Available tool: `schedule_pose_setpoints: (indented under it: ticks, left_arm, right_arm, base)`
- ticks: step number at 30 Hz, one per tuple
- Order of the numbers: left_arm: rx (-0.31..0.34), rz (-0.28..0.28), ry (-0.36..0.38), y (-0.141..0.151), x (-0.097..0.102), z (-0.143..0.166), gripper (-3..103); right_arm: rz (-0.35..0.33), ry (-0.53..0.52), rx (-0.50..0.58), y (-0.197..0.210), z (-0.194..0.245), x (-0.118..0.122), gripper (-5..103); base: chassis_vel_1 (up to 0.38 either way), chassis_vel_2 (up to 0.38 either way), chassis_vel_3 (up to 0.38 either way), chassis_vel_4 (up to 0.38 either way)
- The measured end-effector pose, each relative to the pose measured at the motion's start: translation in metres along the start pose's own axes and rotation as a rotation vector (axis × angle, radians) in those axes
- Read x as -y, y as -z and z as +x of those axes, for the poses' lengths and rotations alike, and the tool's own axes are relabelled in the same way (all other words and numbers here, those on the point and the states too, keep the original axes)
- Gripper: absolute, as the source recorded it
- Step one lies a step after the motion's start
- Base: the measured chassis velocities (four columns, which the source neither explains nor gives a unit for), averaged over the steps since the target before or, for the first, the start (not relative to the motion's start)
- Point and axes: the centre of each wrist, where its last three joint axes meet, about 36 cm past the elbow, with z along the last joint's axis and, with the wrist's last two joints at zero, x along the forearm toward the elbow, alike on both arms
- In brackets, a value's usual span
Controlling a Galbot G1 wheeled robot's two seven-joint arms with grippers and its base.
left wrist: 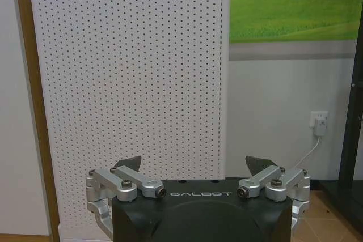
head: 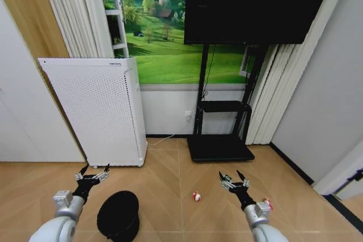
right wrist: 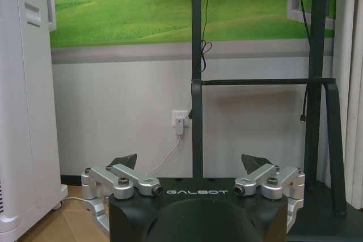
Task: Pick up the trash bin and place the garbage on the floor into it.
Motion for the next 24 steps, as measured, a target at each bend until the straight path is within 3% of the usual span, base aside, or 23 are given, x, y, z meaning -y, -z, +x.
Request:
schedule_pose_setpoints:
  ticks: [10,24]
  left_arm:
    - [-0.001,-0.033,0.003,0.0017,0.0007,0.0004,100]
    - [-0.006,-0.005,0.008,-0.0006,0.0025,0.0003,100]
  right_arm:
    - [-0.001,-0.002,0.002,0.0002,-0.0015,-0.0007,100]
    - [-0.002,-0.015,-0.002,-0.0033,-0.0016,0.0016,100]
  base:
    - [0.0,0.0,0.0,0.0]
    - [0.0,0.0,0.0,0.0]
